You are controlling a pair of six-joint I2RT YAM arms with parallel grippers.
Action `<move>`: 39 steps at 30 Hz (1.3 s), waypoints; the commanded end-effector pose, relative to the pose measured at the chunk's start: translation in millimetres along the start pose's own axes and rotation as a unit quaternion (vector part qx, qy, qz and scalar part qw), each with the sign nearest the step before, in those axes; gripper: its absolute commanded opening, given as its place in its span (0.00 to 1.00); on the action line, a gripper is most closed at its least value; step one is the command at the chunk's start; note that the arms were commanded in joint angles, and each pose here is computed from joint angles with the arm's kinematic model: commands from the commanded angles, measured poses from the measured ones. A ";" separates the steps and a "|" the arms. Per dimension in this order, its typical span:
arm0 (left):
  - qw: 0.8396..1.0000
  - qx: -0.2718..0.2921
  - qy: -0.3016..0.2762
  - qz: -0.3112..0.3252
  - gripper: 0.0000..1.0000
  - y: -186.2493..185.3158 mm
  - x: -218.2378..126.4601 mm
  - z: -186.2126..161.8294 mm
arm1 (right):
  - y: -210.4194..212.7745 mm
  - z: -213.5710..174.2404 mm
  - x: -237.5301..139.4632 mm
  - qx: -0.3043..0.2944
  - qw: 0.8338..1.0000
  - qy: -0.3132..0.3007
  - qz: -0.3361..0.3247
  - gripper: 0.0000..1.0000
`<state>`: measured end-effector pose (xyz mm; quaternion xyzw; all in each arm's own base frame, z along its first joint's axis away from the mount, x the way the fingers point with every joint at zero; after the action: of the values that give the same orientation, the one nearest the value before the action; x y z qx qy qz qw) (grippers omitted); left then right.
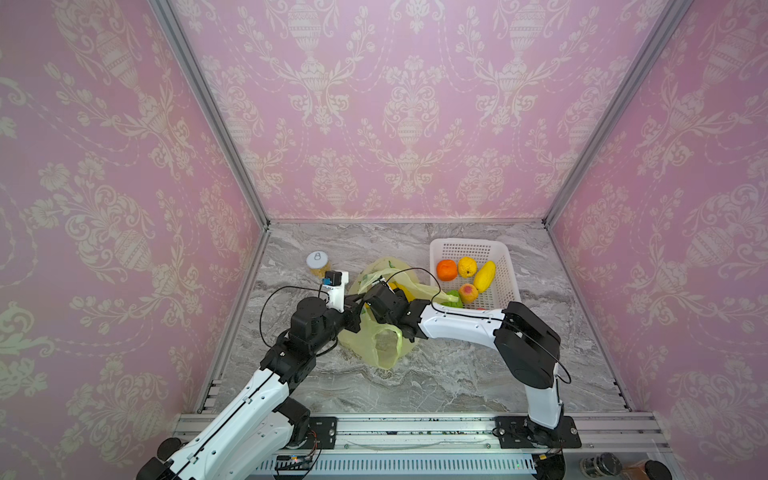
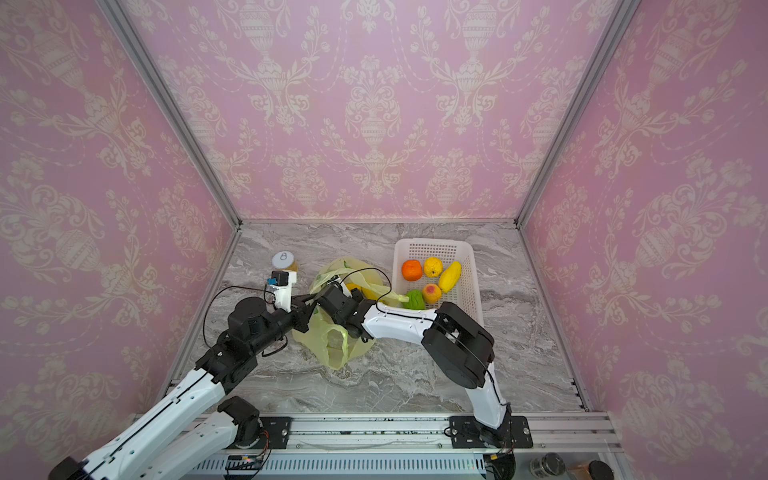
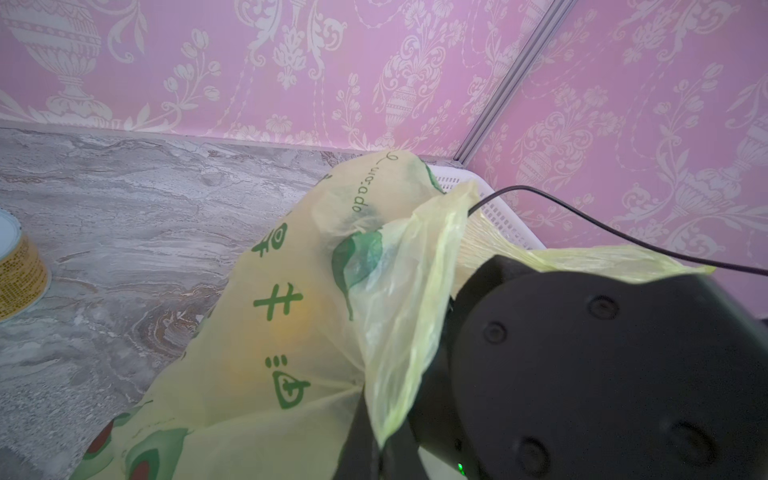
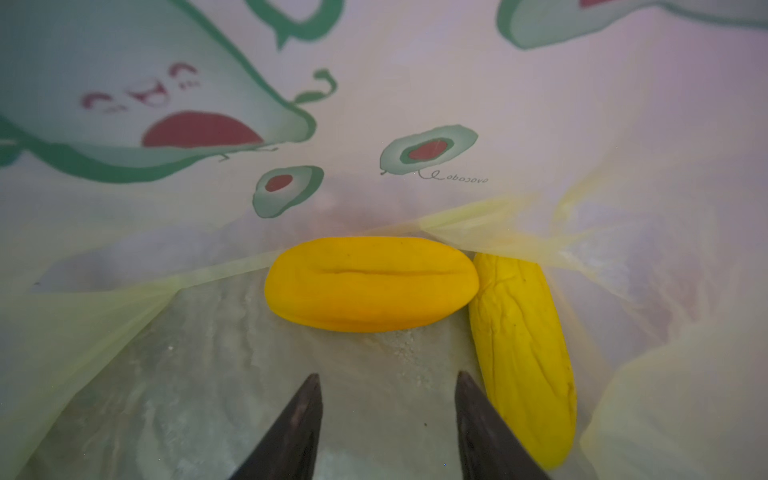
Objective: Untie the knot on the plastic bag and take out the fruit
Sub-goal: 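Move the open right gripper back into the bag mouth, then reach down into the bag and grasp the long orange-yellow fruit with the right gripper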
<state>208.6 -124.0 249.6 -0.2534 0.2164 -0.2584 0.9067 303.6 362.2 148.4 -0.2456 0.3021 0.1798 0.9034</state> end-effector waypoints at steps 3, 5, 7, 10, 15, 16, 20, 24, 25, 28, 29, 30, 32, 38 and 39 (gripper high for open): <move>1.000 -0.001 -0.005 -0.020 0.02 -6.8 -3.1 3.0 | -12.4 -10.4 32.0 0.015 0.999 0.038 -0.003 0.70; 1.000 -0.001 -0.006 -0.019 0.02 -6.6 -3.5 2.9 | -14.1 -15.0 43.6 0.019 0.999 0.049 -0.001 0.80; 1.000 -0.001 -0.006 -0.018 0.02 -6.1 -3.1 2.5 | -14.7 -18.9 52.4 0.020 0.998 0.059 0.000 0.88; 1.000 -0.001 -0.002 -0.017 0.02 -5.8 -1.5 2.2 | -15.3 -24.3 65.3 0.024 0.997 0.072 0.012 0.91; 1.000 0.000 -0.002 -0.017 0.02 -5.7 -1.2 2.3 | -13.6 -34.5 86.3 0.044 0.994 0.093 0.049 0.81; 1.000 0.000 -0.004 -0.015 0.02 -5.4 -1.5 2.8 | -13.8 -35.5 88.9 0.047 0.993 0.094 0.054 0.77; 1.000 0.001 -0.002 -0.013 0.02 -4.4 -0.2 1.7 | -15.4 -34.9 88.5 0.052 0.993 0.089 0.062 0.59; 1.000 0.000 0.000 -0.014 0.02 -4.7 0.3 1.6 | -19.6 -28.3 76.6 0.062 0.993 0.066 0.074 0.46; 1.000 0.000 0.000 -0.013 0.02 -4.6 0.2 1.6 | -21.5 -26.0 72.1 0.065 0.993 0.060 0.076 0.44; 1.000 0.002 -0.003 -0.011 0.02 -4.0 -0.4 1.6 | -27.8 -20.5 57.1 0.071 0.993 0.044 0.082 0.36; 1.000 0.002 -0.003 -0.010 0.02 -3.7 -0.6 1.5 | -29.8 -17.5 49.9 0.073 0.993 0.035 0.086 0.34; 1.000 0.002 -0.002 -0.009 0.02 -3.4 -0.3 1.2 | -32.3 -17.6 44.9 0.076 0.993 0.030 0.087 0.33; 1.000 0.002 -0.002 -0.009 0.02 -3.4 0.2 1.3 | -38.8 -15.1 30.1 0.087 0.992 0.013 0.091 0.28; 1.000 0.001 -0.003 -0.005 0.02 -2.5 -0.5 1.2 | -55.8 -21.9 -15.4 0.120 0.987 -0.040 0.101 0.20; 1.000 0.001 -0.004 -0.004 0.02 -2.3 -0.6 1.0 | -58.2 -22.2 -21.8 0.126 0.985 -0.050 0.105 0.19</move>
<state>208.1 -124.5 249.5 -0.2547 0.2182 -0.2614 0.9051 313.0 304.5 153.9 -0.1221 0.3249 0.2398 0.9067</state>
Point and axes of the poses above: each gripper's point midway between its finger pads, its own x axis out along the fingers, its own y axis along the line the jaws close on, z = x × y, the point moved 8 cm from there along -x, back along the fingers, and after that the axes turned 12 degrees about -x, right-handed, at the moved point
